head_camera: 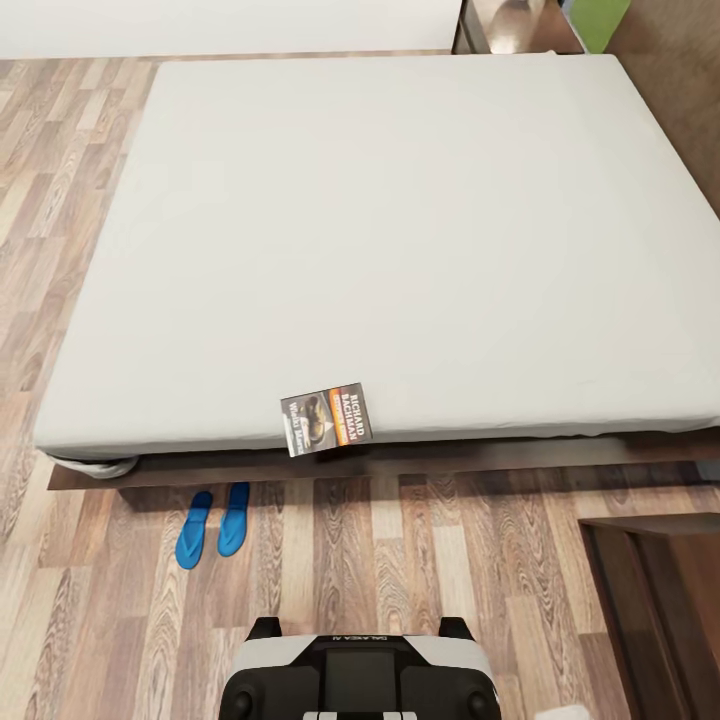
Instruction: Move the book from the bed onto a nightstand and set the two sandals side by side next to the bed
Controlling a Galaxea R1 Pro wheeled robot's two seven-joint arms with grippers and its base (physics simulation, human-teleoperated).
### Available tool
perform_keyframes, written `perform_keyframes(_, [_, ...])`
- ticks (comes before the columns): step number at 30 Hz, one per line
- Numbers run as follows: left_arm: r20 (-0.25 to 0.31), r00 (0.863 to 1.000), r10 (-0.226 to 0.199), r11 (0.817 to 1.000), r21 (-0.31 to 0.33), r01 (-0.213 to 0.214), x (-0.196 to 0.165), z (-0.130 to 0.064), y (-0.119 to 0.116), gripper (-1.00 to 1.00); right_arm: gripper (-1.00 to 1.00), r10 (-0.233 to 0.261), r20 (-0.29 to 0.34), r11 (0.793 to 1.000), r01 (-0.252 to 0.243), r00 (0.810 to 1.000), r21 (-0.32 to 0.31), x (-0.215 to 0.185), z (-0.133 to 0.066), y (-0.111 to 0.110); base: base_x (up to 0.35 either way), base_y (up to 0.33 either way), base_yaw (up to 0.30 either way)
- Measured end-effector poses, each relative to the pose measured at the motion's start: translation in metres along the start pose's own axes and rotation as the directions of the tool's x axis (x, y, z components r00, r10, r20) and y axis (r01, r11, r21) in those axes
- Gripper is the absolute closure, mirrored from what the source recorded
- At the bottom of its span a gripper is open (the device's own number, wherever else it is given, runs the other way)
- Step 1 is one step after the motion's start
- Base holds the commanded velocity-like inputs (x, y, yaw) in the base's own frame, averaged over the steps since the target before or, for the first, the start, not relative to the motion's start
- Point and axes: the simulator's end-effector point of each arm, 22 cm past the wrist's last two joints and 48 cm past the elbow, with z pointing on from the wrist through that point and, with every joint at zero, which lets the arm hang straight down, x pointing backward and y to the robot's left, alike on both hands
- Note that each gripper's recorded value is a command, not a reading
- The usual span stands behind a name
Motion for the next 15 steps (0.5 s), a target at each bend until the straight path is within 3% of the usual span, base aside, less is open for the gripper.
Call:
perform_keyframes(5, [0.006,1.000,0.001,1.000,0.000,-0.001,-0.001,0.000,0.000,-1.00,-1.00,0.024,0.058,1.000,-0.023,0.998,-0.008,-0.016,0.001,-0.003,0.000,0.015,0.000])
perform_keyframes(15, [0.009,1.000,0.003,1.000,0.001,-0.003,-0.002,0.000,0.000,-1.00,-1.00,0.040,0.097,0.999,-0.040,0.994,-0.005,-0.037,0.005,-0.009,0.000,0.003,0.000])
